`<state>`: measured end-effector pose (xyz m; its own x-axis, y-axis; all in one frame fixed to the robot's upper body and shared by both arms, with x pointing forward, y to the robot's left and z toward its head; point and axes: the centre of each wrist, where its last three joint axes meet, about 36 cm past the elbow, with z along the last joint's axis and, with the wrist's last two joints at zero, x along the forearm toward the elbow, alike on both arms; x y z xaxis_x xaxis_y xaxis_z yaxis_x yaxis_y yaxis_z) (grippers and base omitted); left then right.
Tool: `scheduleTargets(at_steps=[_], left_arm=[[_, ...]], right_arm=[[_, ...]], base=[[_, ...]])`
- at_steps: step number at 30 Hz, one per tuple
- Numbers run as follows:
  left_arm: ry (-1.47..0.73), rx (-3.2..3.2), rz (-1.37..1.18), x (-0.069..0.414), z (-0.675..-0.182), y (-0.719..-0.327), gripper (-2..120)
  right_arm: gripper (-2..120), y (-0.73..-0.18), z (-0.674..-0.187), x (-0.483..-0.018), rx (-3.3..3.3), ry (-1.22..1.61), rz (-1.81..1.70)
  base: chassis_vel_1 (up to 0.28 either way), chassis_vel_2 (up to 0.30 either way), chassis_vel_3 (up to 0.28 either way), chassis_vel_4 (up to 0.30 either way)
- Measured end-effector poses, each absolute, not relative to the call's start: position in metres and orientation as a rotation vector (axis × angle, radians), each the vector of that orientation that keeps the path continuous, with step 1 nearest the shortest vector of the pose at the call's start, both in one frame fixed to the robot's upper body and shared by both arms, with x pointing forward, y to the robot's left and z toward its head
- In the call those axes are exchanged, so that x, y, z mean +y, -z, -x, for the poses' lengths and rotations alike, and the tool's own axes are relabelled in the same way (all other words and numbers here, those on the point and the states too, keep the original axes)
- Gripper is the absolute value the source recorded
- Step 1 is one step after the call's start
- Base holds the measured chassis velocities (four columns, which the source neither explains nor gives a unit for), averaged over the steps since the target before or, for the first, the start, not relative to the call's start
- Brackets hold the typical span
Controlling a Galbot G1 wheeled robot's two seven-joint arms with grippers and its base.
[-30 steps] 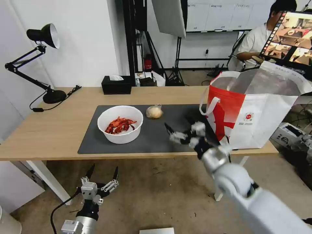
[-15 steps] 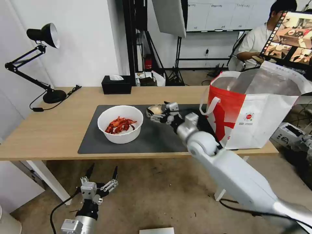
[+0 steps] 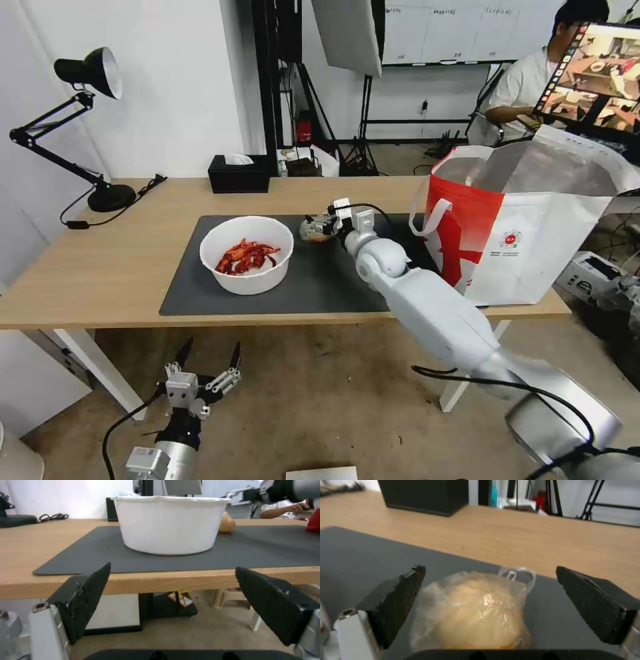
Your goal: Pick up the trash from the table and place it into the takeout bag.
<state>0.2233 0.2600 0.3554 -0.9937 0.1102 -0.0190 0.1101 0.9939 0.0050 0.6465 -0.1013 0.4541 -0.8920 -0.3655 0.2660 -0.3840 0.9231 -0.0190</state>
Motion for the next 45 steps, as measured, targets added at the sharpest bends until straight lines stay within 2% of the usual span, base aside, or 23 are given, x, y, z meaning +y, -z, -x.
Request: scheduleTargets(at_steps=[8,27,30,33,35,37,38,41,45], left_arm=[[-0.011,3.120,-0.161,0.263,-0.224,-0.354,100],[-0.002,3.116,-0.159,0.262,-0.223,-0.353,100],[-0.002,3.114,-0.159,0.262,-0.223,-0.354,100],[0.000,3.114,-0.158,0.262,-0.223,-0.354,100],[0.001,3.114,-0.158,0.261,-0.223,-0.354,100],[0.003,3.115,-0.157,0.261,-0.222,-0.353,100],[0.003,3.115,-0.157,0.261,-0.222,-0.353,100],[0.003,3.115,-0.157,0.261,-0.222,-0.354,100],[0.002,3.114,-0.158,0.261,-0.222,-0.354,100]], right_arm=[[100,-0.448,-0.659,-0.090,-2.774,-0.162,-0.535],[99,-0.438,-0.654,-0.084,-2.714,-0.181,-0.519],[92,-0.438,-0.654,-0.084,-2.715,-0.180,-0.516],[78,-0.438,-0.654,-0.084,-2.716,-0.179,-0.512],[75,-0.438,-0.654,-0.084,-2.716,-0.179,-0.511],[64,-0.439,-0.653,-0.086,-2.718,-0.180,-0.508],[64,-0.439,-0.653,-0.086,-2.718,-0.180,-0.508],[49,-0.438,-0.651,-0.090,-2.716,-0.180,-0.502],[40,-0.437,-0.649,-0.092,-2.712,-0.175,-0.501]], base=[[0.000,0.000,0.000,0.000],[0.000,0.000,0.000,0.000],[0.000,0.000,0.000,0.000],[0.000,0.000,0.000,0.000],[0.000,0.000,0.000,0.000],[0.000,0.000,0.000,0.000],[0.000,0.000,0.000,0.000],[0.000,0.000,0.000,0.000],[0.000,0.000,0.000,0.000]])
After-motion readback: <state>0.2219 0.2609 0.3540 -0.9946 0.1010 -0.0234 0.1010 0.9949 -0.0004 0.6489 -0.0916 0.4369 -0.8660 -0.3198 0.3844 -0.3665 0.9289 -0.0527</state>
